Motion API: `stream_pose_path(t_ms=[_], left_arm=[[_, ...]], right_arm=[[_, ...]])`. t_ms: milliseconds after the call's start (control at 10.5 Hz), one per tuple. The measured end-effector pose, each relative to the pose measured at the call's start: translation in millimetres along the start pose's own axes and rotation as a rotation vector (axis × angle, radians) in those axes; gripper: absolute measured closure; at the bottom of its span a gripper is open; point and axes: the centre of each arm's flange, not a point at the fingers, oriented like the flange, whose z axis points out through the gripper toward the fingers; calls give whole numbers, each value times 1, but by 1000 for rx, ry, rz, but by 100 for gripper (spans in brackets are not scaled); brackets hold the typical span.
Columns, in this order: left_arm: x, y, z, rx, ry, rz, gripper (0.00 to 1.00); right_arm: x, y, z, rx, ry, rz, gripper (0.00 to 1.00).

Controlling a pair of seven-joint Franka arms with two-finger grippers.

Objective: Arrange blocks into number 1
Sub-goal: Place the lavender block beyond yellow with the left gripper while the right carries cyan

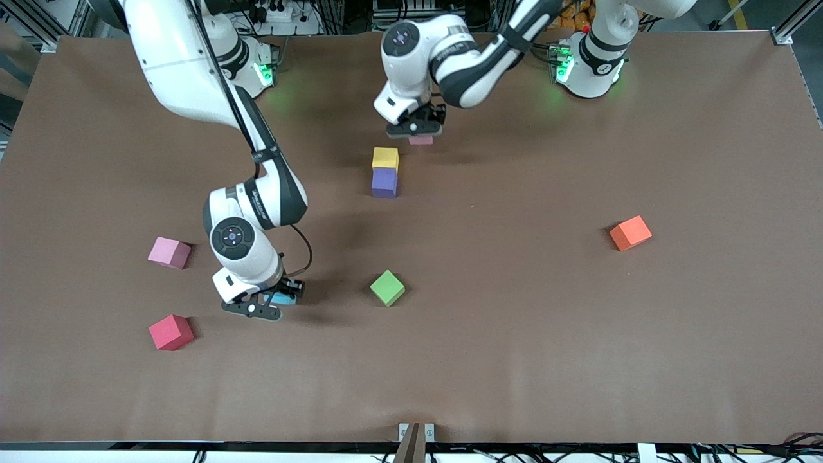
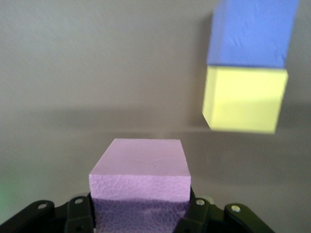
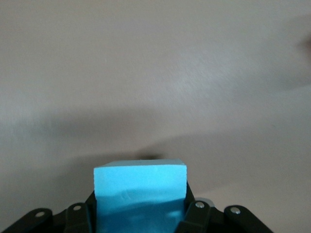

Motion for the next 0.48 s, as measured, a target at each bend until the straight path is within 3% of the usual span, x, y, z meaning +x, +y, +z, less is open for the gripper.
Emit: stream_pose_path(t_ms=[477], left_arm=[[-26,46,30,-27,-53,44,40]], right_arm=[[-35,-37,-2,73,-70,1,39]])
